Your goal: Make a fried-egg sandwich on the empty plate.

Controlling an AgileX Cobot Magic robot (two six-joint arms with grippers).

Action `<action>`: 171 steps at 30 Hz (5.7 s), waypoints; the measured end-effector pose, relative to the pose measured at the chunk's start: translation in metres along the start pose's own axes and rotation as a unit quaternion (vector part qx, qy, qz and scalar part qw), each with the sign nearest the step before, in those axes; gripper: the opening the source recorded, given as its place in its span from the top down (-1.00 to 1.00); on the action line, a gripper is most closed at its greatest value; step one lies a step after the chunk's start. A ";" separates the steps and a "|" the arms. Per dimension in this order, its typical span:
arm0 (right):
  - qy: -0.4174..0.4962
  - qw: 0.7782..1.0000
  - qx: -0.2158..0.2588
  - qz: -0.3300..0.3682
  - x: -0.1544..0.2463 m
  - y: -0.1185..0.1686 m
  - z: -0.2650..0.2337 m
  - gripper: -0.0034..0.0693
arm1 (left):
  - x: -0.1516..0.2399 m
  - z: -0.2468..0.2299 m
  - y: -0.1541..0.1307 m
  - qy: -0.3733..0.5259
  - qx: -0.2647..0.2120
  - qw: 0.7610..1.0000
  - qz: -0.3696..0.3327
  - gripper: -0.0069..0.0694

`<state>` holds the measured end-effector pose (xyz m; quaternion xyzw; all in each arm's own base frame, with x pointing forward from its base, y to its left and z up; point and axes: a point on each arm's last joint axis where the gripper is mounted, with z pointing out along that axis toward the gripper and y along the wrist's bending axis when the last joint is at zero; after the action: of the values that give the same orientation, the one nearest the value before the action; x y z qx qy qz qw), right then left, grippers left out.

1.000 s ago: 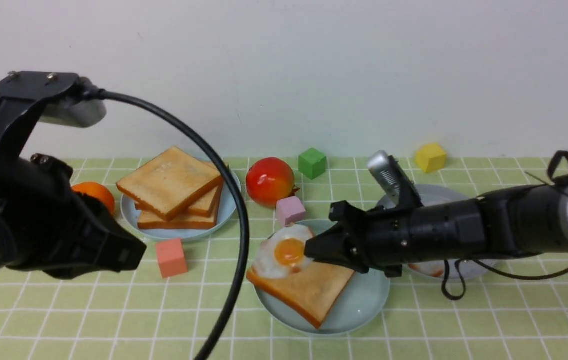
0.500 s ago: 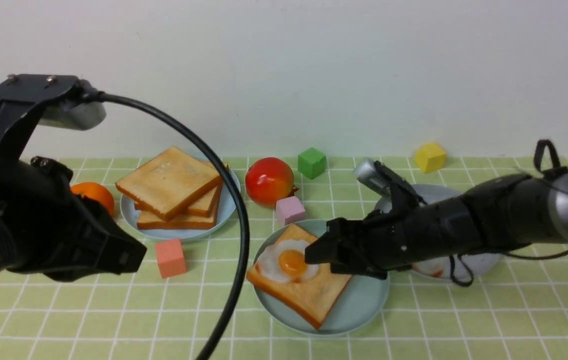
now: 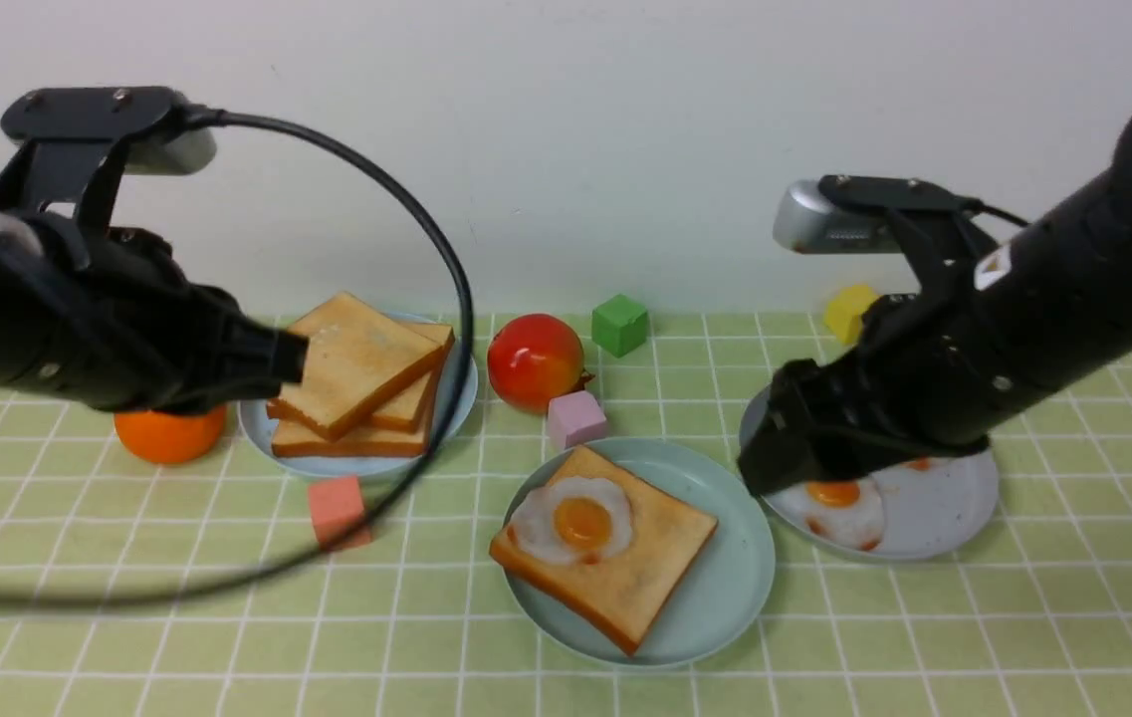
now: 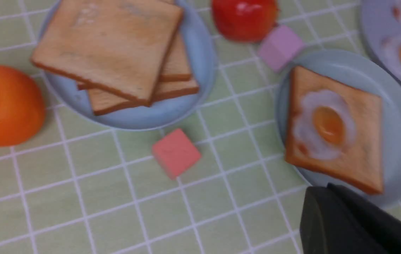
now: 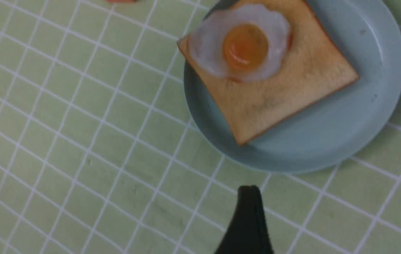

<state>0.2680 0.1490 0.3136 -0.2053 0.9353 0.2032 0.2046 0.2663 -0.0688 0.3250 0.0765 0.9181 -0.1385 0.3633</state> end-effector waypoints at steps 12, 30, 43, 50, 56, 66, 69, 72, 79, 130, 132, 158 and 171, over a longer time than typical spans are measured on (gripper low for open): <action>0.019 0.996 -0.014 -0.090 0.044 0.056 -0.019 -0.65 | -0.050 0.112 0.085 0.042 0.034 0.979 -0.197 0.80; 0.014 0.995 0.002 -0.094 0.047 0.055 -0.014 -0.65 | -0.103 0.200 0.136 0.106 -0.038 0.993 -0.024 -0.23; 0.015 0.994 0.007 -0.110 0.047 0.054 -0.014 -0.65 | -0.085 0.231 0.145 0.131 -0.030 0.991 -0.009 -0.17; 0.016 0.994 0.007 -0.111 0.047 0.054 -0.014 -0.65 | -0.082 0.232 0.144 0.146 -0.015 0.989 -0.004 0.66; 0.020 0.993 0.011 -0.114 0.048 0.054 -0.014 -0.65 | -0.084 0.225 0.143 0.154 -0.010 0.988 -0.004 0.83; 0.049 0.989 0.037 -0.131 0.053 0.048 -0.016 -0.65 | -0.117 0.147 0.124 0.107 0.057 0.993 0.002 0.84; 0.063 0.988 0.046 -0.136 0.055 0.046 -0.016 -0.65 | -0.108 0.133 0.112 0.103 0.100 0.990 -0.002 0.85; 0.070 0.987 0.048 -0.138 0.056 0.046 -0.017 -0.65 | -0.088 0.139 0.102 0.116 0.152 0.981 -0.022 0.85; 0.053 0.984 0.072 -0.157 0.053 0.044 -0.026 -0.65 | -0.037 0.170 0.064 0.162 0.255 0.951 -0.060 0.85; -0.322 0.944 0.054 -0.042 0.191 0.009 -0.120 0.92 | -0.052 0.054 -0.036 0.180 0.272 0.944 -0.052 -0.48; -0.333 0.940 0.053 -0.047 0.199 0.005 -0.115 0.92 | -0.053 0.036 -0.041 0.171 0.270 0.946 -0.056 -0.40; -0.303 0.949 0.069 -0.053 0.240 -0.016 -0.071 0.89 | 0.144 -0.213 -0.054 -0.120 0.212 0.968 0.058 0.85; -0.302 0.949 0.069 -0.053 0.240 -0.016 -0.071 0.87 | 0.178 -0.245 -0.045 -0.211 0.181 0.953 0.120 0.85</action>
<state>0.0546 0.0304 0.2567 -0.1684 0.8293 0.1792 0.5018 -0.0313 -0.0285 0.3825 0.2193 0.7644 -0.2708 0.5424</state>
